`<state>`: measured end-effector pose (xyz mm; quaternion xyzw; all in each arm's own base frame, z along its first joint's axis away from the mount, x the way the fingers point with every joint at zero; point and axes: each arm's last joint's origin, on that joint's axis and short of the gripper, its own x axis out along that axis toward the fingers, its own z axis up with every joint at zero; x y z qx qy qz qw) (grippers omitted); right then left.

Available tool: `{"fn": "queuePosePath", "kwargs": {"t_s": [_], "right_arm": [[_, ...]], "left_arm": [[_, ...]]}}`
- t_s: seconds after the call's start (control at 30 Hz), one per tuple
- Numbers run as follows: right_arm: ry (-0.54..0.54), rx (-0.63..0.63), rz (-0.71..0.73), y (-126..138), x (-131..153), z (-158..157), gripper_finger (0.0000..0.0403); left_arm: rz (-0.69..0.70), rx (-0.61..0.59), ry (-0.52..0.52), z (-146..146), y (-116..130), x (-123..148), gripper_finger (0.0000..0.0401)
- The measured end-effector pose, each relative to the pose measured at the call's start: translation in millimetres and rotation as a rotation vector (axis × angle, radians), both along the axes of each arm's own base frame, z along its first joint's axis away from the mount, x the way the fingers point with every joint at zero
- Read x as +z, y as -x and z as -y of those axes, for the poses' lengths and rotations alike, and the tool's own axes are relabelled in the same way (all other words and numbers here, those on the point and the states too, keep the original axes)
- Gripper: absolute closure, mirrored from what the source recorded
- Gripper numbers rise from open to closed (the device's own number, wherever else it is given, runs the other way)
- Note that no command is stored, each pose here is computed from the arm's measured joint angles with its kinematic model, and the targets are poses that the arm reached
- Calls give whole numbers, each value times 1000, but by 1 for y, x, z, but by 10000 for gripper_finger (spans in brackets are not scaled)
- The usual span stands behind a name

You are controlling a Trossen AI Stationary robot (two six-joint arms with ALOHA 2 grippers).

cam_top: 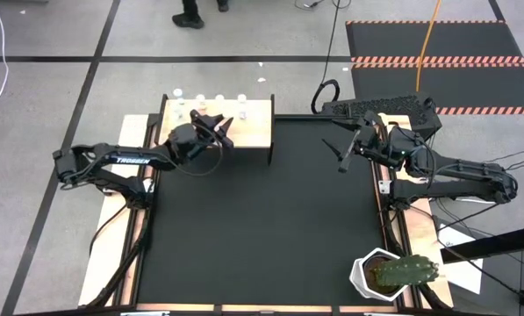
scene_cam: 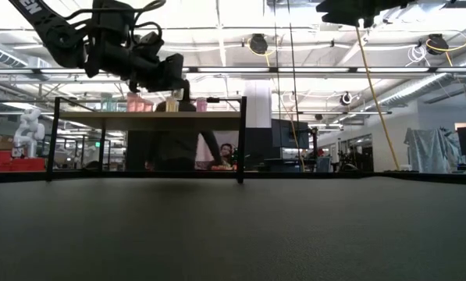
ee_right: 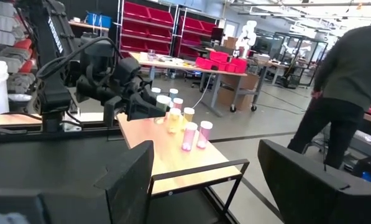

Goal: Pick and place medicine bottles onto shelf by color
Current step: Put the yellow pill bottle on the shelf aligned with the yellow pill bottles

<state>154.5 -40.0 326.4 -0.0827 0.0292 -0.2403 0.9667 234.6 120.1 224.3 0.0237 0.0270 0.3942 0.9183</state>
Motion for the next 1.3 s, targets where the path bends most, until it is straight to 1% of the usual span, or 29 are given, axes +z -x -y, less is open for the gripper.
{"fn": "queuePosePath", "kwargs": {"t_s": [0.1, 0.2, 0.33, 0.4, 0.43, 0.5, 0.6, 0.73, 1.2, 1.3], "right_arm": [[-7, 0, 0, 0, 0, 0, 119], [-22, 0, 9, 0, 0, 0, 119], [-27, -1, 12, 0, 0, 0, 119], [-28, -2, 11, 0, 0, 0, 119], [-28, -4, 11, 0, 0, 1, 119], [-33, -12, 12, 0, -1, 2, 119], [-50, -24, 22, 1, 0, 4, 119], [-50, -32, 20, 1, -1, 5, 119], [-47, -33, 15, 0, -1, 6, 119], [-47, -33, 13, 0, -1, 6, 119]], "left_arm": [[-31, 49, -4, -1, 1, -2, 284], [-44, 103, 26, -4, 3, -4, 284], [-56, 110, 46, -3, 6, -10, 284], [-45, 132, 58, -2, 8, -13, 284], [-29, 138, 89, -1, 9, -17, 284], [-44, 163, 136, 0, 11, -28, 284], [17, 172, 174, 4, 14, -31, 284], [37, 197, 154, 8, 19, -37, 284], [52, 191, 147, 8, 19, -36, 284], [49, 169, 156, 7, 17, -39, 283]]}}
